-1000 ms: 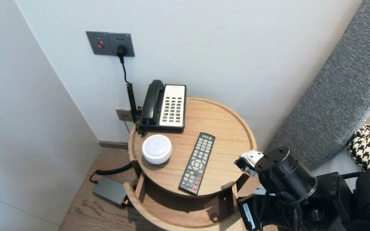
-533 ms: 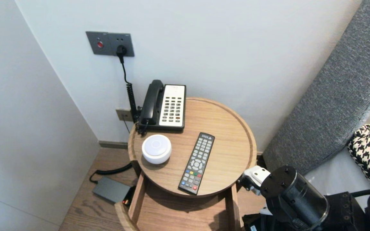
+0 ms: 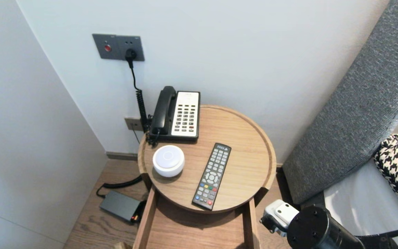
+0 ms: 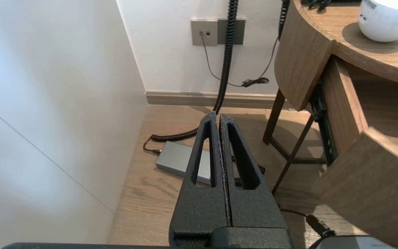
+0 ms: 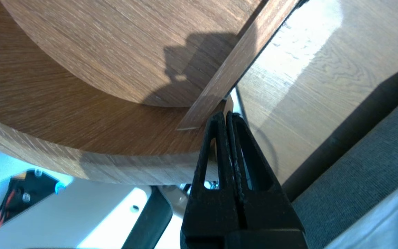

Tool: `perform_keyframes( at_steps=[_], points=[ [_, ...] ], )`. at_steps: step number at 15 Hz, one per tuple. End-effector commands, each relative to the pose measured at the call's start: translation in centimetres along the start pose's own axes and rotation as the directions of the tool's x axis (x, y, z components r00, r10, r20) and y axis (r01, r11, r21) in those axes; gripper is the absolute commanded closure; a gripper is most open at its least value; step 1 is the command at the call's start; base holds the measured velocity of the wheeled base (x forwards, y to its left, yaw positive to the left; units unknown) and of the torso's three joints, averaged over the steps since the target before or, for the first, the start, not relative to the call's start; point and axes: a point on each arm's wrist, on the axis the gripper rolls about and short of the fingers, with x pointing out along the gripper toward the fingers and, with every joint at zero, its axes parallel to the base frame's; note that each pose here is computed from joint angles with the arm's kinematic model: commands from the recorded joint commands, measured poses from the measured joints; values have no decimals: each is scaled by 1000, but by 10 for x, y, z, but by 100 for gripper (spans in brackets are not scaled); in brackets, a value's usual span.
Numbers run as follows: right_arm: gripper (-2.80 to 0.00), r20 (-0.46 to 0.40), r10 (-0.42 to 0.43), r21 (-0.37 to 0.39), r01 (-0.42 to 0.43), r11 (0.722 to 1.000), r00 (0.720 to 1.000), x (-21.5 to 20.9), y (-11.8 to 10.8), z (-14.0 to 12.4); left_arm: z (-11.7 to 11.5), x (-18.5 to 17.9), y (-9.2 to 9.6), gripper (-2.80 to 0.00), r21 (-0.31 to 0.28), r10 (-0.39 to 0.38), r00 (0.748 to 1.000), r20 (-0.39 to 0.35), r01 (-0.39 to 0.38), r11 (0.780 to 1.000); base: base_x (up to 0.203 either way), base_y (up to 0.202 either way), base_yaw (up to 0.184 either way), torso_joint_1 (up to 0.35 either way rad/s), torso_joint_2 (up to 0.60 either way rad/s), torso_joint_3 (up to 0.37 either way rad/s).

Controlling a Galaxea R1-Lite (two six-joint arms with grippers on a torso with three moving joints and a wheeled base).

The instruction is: Open the nightstand drawer

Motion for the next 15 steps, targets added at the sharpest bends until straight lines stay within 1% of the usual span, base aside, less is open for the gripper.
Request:
perform_keyframes(
  at_steps=[1,3,7,10,11,13,15],
  points=[
    [0,-7,3,-10,-4,1000,1000,-2,0,-6,-3,1,0,0,0,1,1000,-12,-1,1000,0,0,0,0,0,0],
    [0,-18,8,-24,-8,1000,1000,-4,-1,-13,-3,1,0,0,0,-1,1000,-12,1,1000,0,0,0,0,0,0],
    [0,-23,10,-21,-10,1000,1000,-8,-4,-22,-3,1,0,0,0,1,1000,-12,-1,1000,0,0,0,0,0,0],
    [0,1,10,-5,-10,1000,1000,-10,-5,-16,-3,1,0,0,0,-1,1000,-12,1,1000,0,0,0,0,0,0],
    [0,22,10,8,-10,1000,1000,-12,-4,-11,-3,1,0,0,0,1,1000,-12,-1,1000,0,0,0,0,0,0],
    [0,105,-33,117,20,993,994,-16,-13,11,-3,1,0,0,0,-1,1000,-12,1,1000,0,0,0,0,0,0],
    [0,201,-80,229,33,973,976,-25,-25,43,-4,1,0,0,1,-1,1000,-13,1,1000,0,0,0,0,0,0]
  ],
)
